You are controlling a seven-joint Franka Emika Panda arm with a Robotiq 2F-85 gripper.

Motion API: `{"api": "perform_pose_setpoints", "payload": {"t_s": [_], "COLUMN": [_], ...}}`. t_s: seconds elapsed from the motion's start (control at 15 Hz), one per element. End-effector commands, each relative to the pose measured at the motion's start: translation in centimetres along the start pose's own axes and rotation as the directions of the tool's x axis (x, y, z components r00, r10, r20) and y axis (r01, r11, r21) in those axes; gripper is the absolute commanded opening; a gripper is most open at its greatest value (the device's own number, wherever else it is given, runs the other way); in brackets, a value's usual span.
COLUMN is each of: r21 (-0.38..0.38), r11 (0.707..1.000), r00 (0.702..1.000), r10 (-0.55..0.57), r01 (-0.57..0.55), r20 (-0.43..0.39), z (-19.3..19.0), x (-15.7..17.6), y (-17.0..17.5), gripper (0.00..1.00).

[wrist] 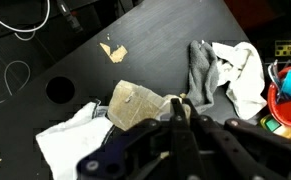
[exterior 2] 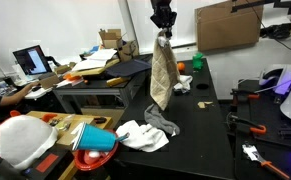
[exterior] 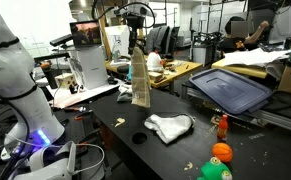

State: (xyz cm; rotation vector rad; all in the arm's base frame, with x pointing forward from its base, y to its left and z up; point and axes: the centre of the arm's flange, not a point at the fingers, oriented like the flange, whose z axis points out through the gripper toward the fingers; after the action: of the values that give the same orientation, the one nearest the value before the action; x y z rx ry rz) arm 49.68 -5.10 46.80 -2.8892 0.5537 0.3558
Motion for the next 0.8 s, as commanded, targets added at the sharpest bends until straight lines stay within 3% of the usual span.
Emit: {"api": "perform_pose_setpoints", "payload": {"t_s": [0.0, 0.2, 0.47, 0.53, 0.6, 0.73], "r21": [-0.022, -0.041, -0.051, -0.058, -0.061, -0.061], "r11": [0.986, 0.946, 0.862, 0.839, 0.818, 0.784], "r00": [0.986, 0.946, 0.856, 0.831, 0.808, 0.766], "r10": [0.167, 0.319, 0.492, 0.523, 0.548, 0.584], "r01": [-0.167, -0.321, -0.505, -0.541, -0.571, -0.618], "r20": [-0.001, -0.05, -0.159, -0.19, -0.219, -0.268], "z": [1.4, 2.6, 3.6, 3.7, 3.8, 3.9], "x": [0.3, 0.8, 1.3, 1.3, 1.2, 1.0], "y": [-0.6, -1.2, -2.3, -2.5, -2.8, -3.4], "gripper": [0.01, 0.01, 0.01, 0.05, 0.3, 0.36]}}
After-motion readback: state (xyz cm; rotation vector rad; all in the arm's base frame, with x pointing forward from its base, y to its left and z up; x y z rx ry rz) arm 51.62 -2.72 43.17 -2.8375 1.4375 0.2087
